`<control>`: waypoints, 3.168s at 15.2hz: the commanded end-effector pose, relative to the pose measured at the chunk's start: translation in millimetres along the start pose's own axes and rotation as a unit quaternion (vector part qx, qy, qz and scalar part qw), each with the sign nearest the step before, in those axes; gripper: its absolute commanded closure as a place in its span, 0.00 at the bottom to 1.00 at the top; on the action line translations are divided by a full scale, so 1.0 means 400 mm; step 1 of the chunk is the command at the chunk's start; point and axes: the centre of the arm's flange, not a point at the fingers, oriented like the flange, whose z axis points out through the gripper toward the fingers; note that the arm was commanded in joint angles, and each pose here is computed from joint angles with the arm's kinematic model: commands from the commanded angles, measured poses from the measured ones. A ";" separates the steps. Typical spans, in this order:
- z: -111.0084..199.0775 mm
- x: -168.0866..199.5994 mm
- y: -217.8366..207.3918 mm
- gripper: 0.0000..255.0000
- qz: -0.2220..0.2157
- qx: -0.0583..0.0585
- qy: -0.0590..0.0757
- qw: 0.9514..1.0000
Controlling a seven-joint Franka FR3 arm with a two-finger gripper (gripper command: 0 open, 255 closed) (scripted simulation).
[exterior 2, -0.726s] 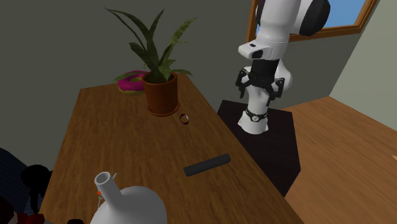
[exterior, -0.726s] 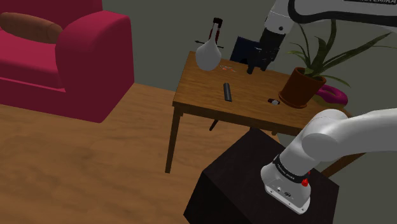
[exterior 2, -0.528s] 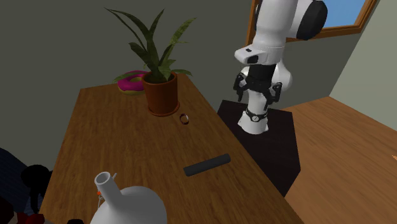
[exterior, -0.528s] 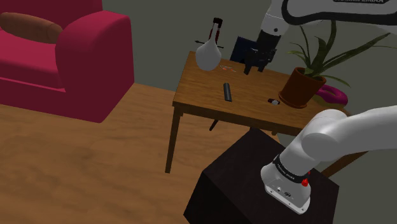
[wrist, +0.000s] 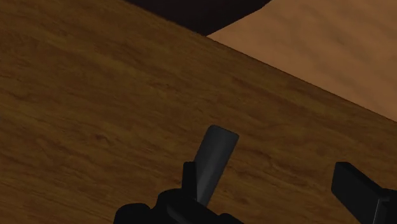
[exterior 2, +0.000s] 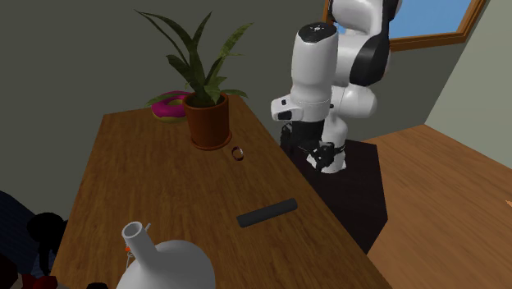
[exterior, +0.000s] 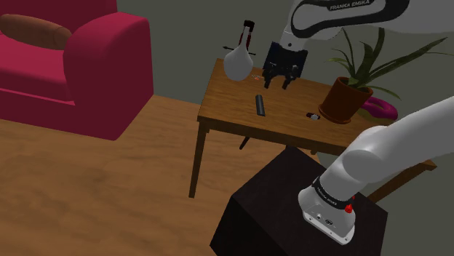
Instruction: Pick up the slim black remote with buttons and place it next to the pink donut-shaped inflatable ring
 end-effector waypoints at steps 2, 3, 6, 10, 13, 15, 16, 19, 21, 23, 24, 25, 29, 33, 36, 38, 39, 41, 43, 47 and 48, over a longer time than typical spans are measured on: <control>0.069 0.091 0.022 0.00 0.051 0.010 -0.017 0.999; 0.091 0.119 0.033 0.00 0.067 0.013 -0.022 0.997; 0.160 0.198 0.069 0.00 0.116 0.023 -0.039 0.992; 0.257 0.293 0.126 0.00 0.181 0.037 -0.062 0.981; 0.304 0.307 0.135 0.00 0.194 0.039 -0.066 0.978; 0.330 0.304 0.132 0.00 0.194 0.039 -0.066 0.978; 0.343 0.302 0.131 0.00 0.194 0.039 -0.066 0.978; 0.376 0.298 0.128 0.00 0.194 0.039 -0.066 0.978; 0.376 0.298 0.128 0.00 0.194 0.039 -0.066 0.978; 0.376 0.298 0.128 0.00 0.194 0.039 -0.066 0.978; 0.376 0.298 0.128 0.00 0.194 0.039 -0.066 0.978; 0.376 0.298 0.128 0.00 0.194 0.039 -0.066 0.978; 0.376 0.297 0.129 1.00 0.194 0.039 -0.066 0.978; 0.383 0.299 0.135 1.00 0.194 0.039 -0.066 0.978; 0.376 0.298 0.128 1.00 0.194 0.039 -0.066 0.978; 0.350 0.296 0.127 1.00 0.194 0.039 -0.066 0.978; 0.337 0.295 0.127 1.00 0.194 0.039 -0.066 0.978; 0.310 0.293 0.127 1.00 0.194 0.039 -0.066 0.978; 0.284 0.291 0.126 1.00 0.194 0.039 -0.066 0.978; 0.232 0.287 0.126 1.00 0.194 0.039 -0.066 0.978; 0.218 0.286 0.125 1.00 0.194 0.039 -0.066 0.978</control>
